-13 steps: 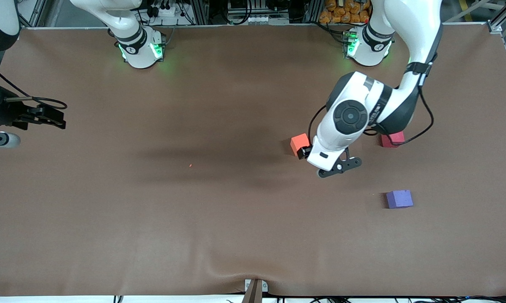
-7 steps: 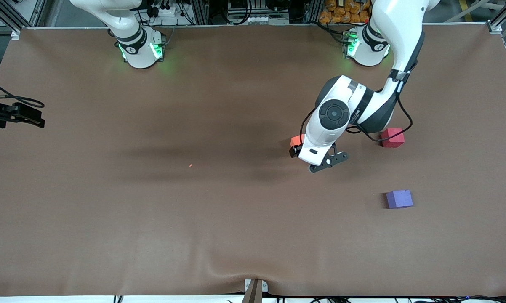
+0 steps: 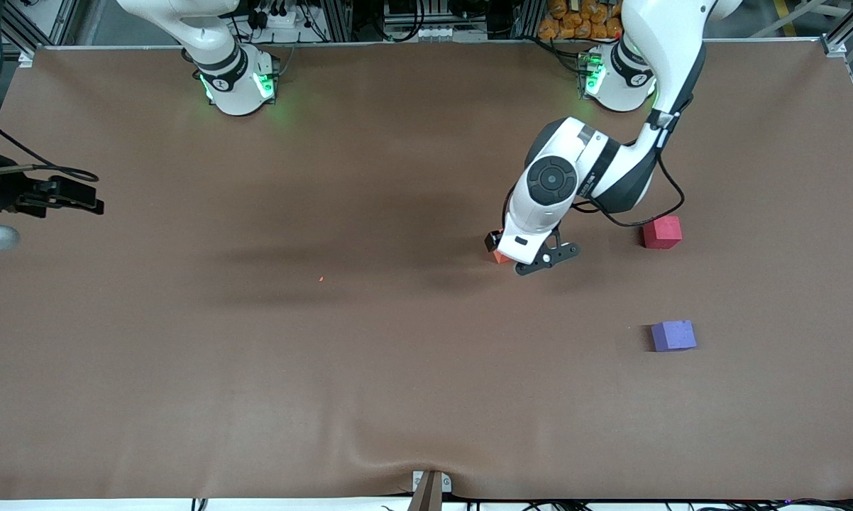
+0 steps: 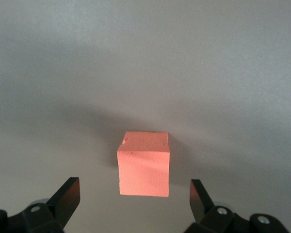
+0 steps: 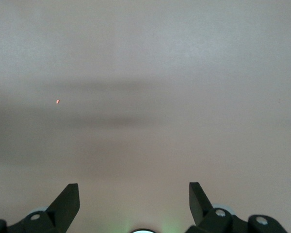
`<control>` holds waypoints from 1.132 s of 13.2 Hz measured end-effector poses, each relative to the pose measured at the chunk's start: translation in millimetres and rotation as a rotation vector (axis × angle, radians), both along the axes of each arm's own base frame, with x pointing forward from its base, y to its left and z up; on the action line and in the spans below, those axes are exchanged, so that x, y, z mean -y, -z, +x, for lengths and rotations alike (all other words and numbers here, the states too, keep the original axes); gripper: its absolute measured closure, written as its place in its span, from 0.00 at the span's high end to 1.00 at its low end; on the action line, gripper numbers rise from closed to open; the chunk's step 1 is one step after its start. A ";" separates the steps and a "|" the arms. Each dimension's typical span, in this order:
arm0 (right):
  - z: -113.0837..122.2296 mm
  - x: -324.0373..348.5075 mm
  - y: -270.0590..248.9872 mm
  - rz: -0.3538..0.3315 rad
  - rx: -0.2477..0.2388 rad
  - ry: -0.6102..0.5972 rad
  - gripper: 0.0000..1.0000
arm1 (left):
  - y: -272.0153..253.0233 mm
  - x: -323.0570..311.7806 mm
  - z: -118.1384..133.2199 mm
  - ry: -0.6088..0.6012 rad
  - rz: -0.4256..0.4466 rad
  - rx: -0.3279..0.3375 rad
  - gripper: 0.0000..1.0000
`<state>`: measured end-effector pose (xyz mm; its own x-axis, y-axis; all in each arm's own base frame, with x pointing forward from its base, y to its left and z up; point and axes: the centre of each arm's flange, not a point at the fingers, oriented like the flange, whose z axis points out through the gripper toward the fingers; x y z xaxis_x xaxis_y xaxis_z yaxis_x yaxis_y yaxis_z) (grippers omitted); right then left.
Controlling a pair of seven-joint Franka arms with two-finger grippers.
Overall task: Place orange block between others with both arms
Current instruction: 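Lower the left gripper onto the orange cube and close on it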
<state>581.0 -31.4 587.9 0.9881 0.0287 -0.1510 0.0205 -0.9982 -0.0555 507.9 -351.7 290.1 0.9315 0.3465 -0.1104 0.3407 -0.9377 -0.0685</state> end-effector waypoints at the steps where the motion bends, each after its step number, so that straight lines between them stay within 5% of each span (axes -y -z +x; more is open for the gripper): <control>1: -0.9 4.0 -2.3 -0.011 0.005 -0.009 1.00 | 1.9 2.4 -2.5 -0.012 0.000 0.003 1.00; 4: -2.1 0.4 -10.0 -0.057 0.019 -0.030 1.00 | 13.3 4.5 -7.6 -0.023 0.002 0.002 1.00; 15: -1.4 -20.4 -13.1 -0.057 0.026 -0.066 1.00 | 51.3 -0.8 -20.9 -0.066 -0.018 0.027 1.00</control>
<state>579.6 -11.0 601.0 0.9880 0.0863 -0.1282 0.0874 -0.9962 0.0029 487.0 -350.8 238.9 0.9094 0.4056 -0.0924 0.4035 -0.9141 -0.0414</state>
